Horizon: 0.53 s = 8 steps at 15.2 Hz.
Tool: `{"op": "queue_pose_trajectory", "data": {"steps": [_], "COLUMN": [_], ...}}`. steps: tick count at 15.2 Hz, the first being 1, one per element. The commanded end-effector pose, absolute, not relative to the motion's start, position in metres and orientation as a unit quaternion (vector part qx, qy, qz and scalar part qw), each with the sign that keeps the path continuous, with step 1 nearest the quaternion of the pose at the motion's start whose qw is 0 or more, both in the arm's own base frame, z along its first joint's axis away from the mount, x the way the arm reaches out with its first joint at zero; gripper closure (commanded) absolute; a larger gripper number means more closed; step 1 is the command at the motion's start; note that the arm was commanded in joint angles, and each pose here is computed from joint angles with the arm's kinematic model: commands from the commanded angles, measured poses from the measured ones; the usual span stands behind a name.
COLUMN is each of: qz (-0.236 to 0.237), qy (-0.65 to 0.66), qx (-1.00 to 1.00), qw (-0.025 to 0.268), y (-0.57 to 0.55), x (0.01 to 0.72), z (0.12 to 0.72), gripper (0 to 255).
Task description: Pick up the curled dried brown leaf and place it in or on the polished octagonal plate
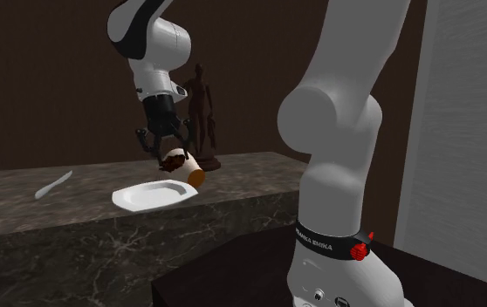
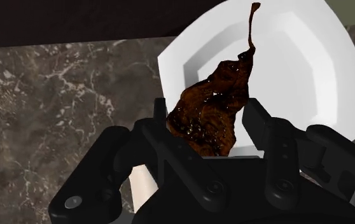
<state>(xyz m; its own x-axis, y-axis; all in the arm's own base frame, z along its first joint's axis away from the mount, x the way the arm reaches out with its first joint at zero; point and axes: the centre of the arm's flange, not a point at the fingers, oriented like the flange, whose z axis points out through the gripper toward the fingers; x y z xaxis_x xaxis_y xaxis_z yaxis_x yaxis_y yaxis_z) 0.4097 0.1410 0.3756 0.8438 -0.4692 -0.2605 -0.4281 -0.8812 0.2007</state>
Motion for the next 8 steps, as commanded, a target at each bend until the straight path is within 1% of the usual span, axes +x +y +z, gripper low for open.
{"op": "queue_pose_trajectory", "data": {"steps": [1,2,8], "qz": [-0.153,-0.153,-0.153], "qy": [-0.234,-0.234,-0.234], "qx": [0.958,0.958,0.958], "qw": [0.068,0.068,0.068], "y": [0.151,0.170,0.170], "x": [0.417,0.432,0.432], "z": [0.378,0.376,0.344], "gripper": [255,255,255]}}
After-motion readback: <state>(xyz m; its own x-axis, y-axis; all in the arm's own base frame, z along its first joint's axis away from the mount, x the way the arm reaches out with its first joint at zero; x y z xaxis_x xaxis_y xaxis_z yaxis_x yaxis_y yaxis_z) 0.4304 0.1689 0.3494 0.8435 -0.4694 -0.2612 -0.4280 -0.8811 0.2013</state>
